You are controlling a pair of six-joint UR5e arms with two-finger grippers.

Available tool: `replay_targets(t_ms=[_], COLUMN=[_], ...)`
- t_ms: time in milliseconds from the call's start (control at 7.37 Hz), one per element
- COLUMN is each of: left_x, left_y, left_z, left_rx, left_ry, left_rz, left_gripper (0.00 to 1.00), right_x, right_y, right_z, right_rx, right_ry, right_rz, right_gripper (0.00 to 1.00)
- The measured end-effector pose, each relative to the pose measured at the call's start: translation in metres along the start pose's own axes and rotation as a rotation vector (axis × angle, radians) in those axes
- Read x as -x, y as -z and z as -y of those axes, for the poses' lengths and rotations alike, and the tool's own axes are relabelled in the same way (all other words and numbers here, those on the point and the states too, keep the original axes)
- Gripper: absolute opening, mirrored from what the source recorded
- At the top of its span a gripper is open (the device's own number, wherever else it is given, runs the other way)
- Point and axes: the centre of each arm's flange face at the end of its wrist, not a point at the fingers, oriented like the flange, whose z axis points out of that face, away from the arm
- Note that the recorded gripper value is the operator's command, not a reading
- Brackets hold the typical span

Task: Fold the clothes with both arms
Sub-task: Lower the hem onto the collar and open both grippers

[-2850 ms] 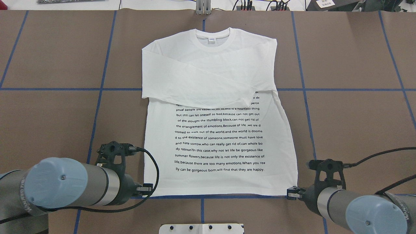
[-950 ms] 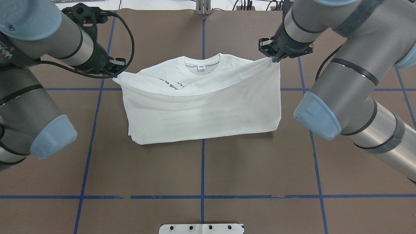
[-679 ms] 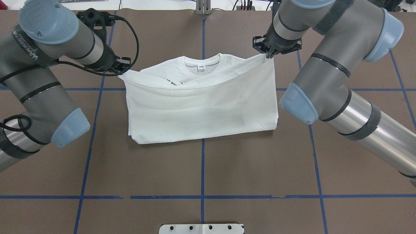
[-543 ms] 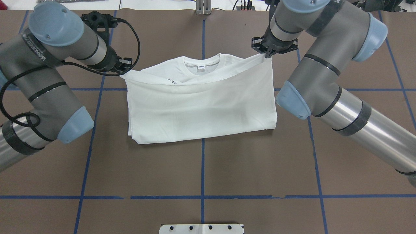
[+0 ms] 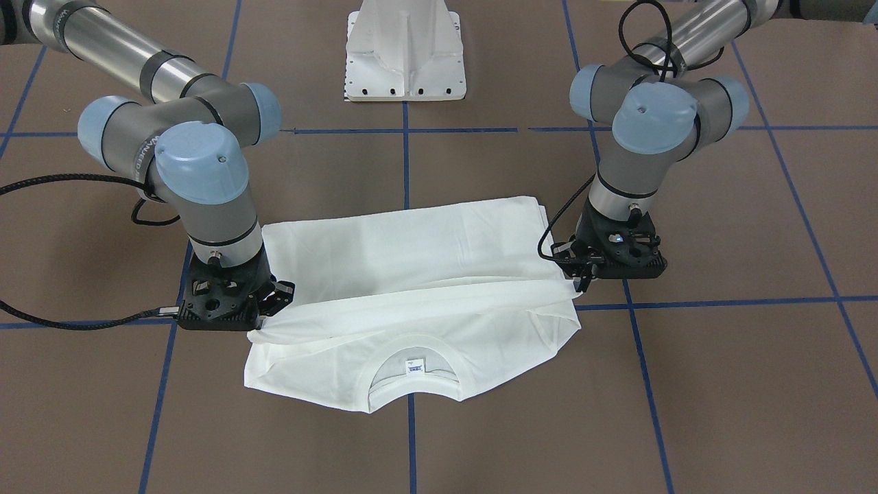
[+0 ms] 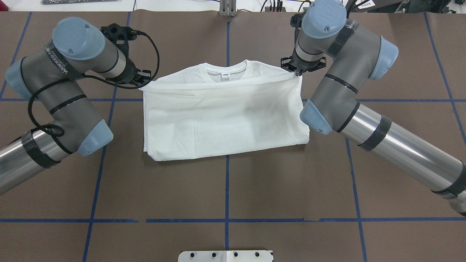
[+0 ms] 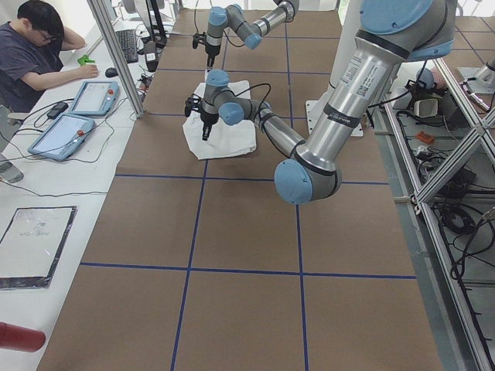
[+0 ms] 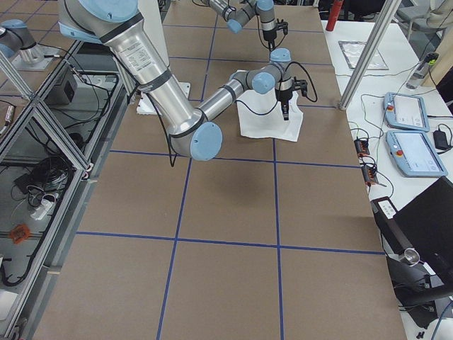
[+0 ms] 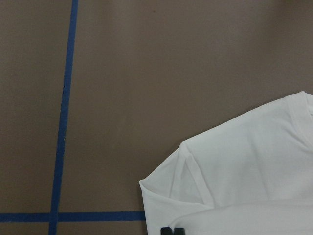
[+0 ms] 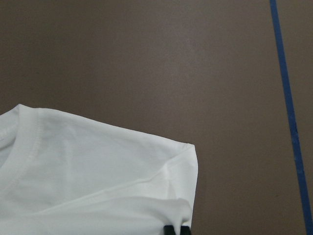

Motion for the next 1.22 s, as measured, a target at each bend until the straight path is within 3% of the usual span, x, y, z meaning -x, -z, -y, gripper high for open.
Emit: replay_targets(t_ms=[271, 407, 543, 950, 1222], left_x=[-0.006, -0.007, -0.007, -0.007, 0.005], left_y=[-0.012, -0.014, -0.015, 0.009, 0.023], left_z=[-0.010, -0.012, -0.013, -0.020, -0.054], left_rx=[0.016, 0.019, 0.020, 0.018, 0.062], left_ry=[-0.013, -0.016, -0.024, -0.086, -0.101], left_rz=[-0.004, -0.004, -0.005, -0.049, -0.091], left_gripper=[0.00, 0.66, 1.00, 1.00, 1.00], right_x=[0.007, 0.008, 0.006, 0.002, -0.003], right_y=[-0.009, -0.011, -0.014, -0.016, -0.017], right_z=[-0.010, -0.012, -0.014, -0.013, -0.014], right_rx=[0.003, 0.004, 0.006, 0.009, 0.011], right_ry=[0.016, 0.020, 0.020, 0.038, 0.046], right_rz=[-0.002, -0.003, -0.007, -0.010, -0.008], right_gripper=[0.00, 0.84, 1.00, 1.00, 1.00])
